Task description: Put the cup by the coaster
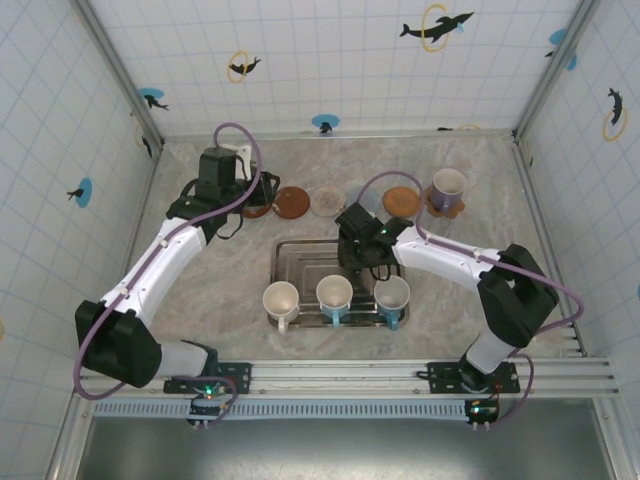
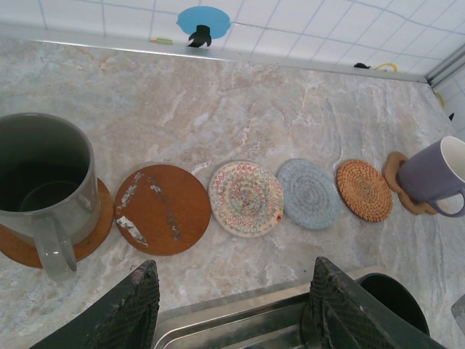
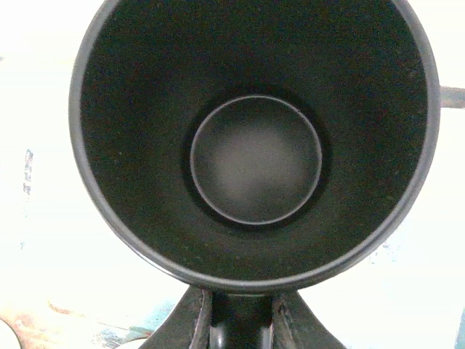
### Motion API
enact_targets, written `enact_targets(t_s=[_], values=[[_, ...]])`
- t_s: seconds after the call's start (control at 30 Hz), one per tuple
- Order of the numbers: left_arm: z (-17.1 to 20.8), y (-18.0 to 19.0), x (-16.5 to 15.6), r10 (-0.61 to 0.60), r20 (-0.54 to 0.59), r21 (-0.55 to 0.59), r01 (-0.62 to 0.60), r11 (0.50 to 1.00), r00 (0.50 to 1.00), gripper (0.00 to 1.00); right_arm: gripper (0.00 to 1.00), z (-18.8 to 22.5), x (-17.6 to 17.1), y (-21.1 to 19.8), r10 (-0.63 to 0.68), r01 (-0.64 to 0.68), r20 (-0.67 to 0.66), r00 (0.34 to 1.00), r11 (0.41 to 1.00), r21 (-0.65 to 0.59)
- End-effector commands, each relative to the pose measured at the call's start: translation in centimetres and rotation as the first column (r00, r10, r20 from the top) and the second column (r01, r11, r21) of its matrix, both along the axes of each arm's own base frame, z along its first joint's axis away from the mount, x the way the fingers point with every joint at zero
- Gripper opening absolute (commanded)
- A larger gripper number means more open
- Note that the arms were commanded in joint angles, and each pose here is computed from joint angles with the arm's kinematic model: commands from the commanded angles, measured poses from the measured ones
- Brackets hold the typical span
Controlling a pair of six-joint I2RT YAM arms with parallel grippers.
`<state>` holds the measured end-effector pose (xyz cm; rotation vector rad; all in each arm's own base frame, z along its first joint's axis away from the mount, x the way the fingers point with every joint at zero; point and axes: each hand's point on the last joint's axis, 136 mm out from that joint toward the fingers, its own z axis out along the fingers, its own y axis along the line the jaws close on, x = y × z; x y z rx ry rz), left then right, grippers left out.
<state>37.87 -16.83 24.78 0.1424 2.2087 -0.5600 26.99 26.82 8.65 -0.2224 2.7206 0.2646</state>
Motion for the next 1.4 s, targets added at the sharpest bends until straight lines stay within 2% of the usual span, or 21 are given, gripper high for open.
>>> enact_targets(t_s=[0.0,0.53,1.1,1.37], values=[[0.7,0.0,0.2,-0.009,0.022,0.019,0.009,1.0,1.0,0.56,0.0,4.4,1.8,0.7,-0.014,0.004,0.13,0.991,0.997,0.075],[0.4,0.0,0.2,-0.008,0.017,0.021,0.007,1.0,1.0,0.56,0.0,6.3,2.7,-0.6,-0.048,0.033,0.195,0.98,0.996,0.079],[-0.6,-0.1,0.6,-0.006,-0.005,0.032,0.006,0.999,1.0,0.56,0.0,9.2,5.9,-4.0,-0.143,0.113,0.261,0.955,0.986,0.125],[-0.9,-0.2,1.1,-0.004,-0.007,0.038,0.004,0.999,1.0,0.56,0.0,10.6,7.8,-6.1,-0.152,0.131,0.29,0.945,0.987,0.088]])
